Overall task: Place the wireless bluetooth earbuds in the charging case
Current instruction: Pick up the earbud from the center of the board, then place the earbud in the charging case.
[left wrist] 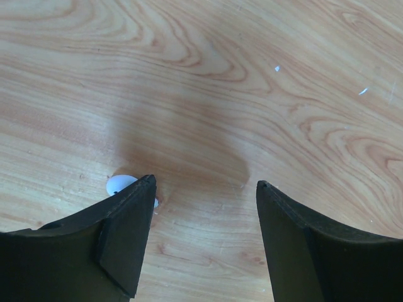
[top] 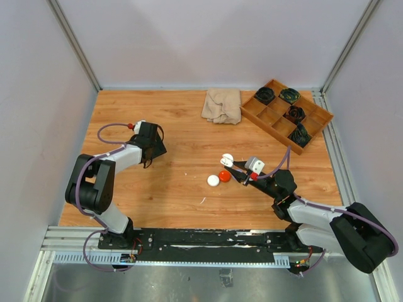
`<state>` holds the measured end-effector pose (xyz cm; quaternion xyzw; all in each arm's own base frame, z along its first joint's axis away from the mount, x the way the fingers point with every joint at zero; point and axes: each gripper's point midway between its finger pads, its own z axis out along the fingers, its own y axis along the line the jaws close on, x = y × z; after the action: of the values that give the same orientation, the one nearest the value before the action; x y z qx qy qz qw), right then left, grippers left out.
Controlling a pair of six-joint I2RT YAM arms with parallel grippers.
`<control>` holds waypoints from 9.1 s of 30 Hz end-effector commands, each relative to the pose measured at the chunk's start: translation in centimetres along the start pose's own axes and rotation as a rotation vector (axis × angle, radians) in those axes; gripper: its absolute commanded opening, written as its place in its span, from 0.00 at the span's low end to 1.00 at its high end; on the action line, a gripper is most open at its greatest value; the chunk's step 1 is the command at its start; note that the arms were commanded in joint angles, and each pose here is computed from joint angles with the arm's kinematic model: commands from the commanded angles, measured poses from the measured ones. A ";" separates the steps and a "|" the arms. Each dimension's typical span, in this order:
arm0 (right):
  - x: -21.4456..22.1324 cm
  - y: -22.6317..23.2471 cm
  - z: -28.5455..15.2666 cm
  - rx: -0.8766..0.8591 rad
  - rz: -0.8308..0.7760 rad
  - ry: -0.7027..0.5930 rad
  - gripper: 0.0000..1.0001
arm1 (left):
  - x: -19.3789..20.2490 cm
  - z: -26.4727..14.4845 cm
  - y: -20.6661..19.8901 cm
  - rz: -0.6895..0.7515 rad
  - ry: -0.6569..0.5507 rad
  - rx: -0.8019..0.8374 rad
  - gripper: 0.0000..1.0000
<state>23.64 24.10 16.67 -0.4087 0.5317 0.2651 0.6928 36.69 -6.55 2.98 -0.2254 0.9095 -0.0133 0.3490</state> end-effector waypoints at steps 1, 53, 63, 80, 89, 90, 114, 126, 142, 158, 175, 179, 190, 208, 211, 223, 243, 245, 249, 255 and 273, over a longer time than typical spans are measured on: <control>-1.0 -0.2 0.1 0.011 -0.036 -0.031 0.01 | 0.7 0.2 1.3 0.009 0.026 -0.036 0.70; -1.1 -0.3 0.1 0.010 -0.045 -0.020 0.01 | 0.2 0.7 6.0 0.316 0.414 -0.101 0.39; -1.1 -0.3 0.1 0.009 -0.046 -0.019 0.01 | 1.9 0.1 5.6 0.309 0.476 -0.044 0.34; -1.1 -0.2 0.2 0.001 -0.044 -0.019 0.01 | 2.8 -0.5 5.8 0.315 0.507 -0.036 0.34; -1.1 -0.1 0.2 -0.002 -0.042 -0.016 0.01 | 3.3 -0.9 5.6 0.307 0.524 -0.012 0.27; -1.0 -0.1 0.2 -0.003 -0.041 -0.013 0.01 | 3.3 -1.0 5.5 0.304 0.522 -0.007 0.25; -1.1 0.4 0.5 -0.038 -0.024 -0.015 0.01 | 1.8 -8.1 -5.3 0.162 0.195 0.382 0.18; -1.7 0.9 0.7 -0.051 0.001 -0.043 0.01 | 1.2 -15.8 -12.6 0.159 -0.028 0.680 0.18; -2.6 0.7 1.7 -0.042 0.046 -0.107 0.01 | 1.1 -26.1 -20.8 0.154 -0.273 0.947 0.18; -4.2 0.6 1.9 -0.034 0.079 -0.199 0.01 | 3.8 -29.6 -24.3 0.207 -0.388 1.054 0.18; -5.1 0.4 1.3 -0.022 0.063 -0.222 0.01 | 5.8 -28.7 -24.8 0.249 -0.419 1.033 0.17; -5.2 0.3 1.2 -0.018 0.059 -0.223 0.01 | 5.9 -28.7 -24.6 0.252 -0.421 1.029 0.17; -5.2 0.3 1.1 -0.012 0.056 -0.222 0.01 | 6.2 -28.8 -23.9 0.251 -0.422 1.025 0.17; -5.1 0.1 0.9 0.003 0.048 -0.220 0.01 | 7.5 -28.7 -23.8 0.232 -0.380 1.028 0.34; -5.1 0.1 0.8 0.004 0.047 -0.219 0.01 | 7.7 -29.0 -24.0 0.230 -0.369 1.044 0.36; -4.9 0.1 0.7 0.006 0.043 -0.212 0.01 | 8.0 -29.1 -23.5 0.197 -0.322 1.031 0.40; -4.9 0.0 0.5 0.012 0.038 -0.205 0.01 | 9.0 -31.2 -23.6 0.160 -0.234 1.113 0.44; -5.0 0.0 0.5 0.011 0.035 -0.207 0.01 | 9.1 -31.4 -23.8 0.163 -0.227 1.123 0.44; -4.9 0.1 0.5 0.010 0.036 -0.204 0.01 | 9.2 -31.9 -24.2 0.173 -0.227 1.138 0.44; -4.8 0.1 0.6 0.008 0.037 -0.199 0.01 | 9.3 -32.6 -24.6 0.176 -0.219 1.159 0.45; -4.5 0.5 0.7 -0.014 0.046 -0.192 0.01 | 8.5 -32.5 -24.7 0.233 -0.238 1.099 0.54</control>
<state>23.20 24.72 20.32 -0.3633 0.4894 0.3150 0.7275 20.17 -37.22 25.35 0.0867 0.7451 -0.4318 0.5008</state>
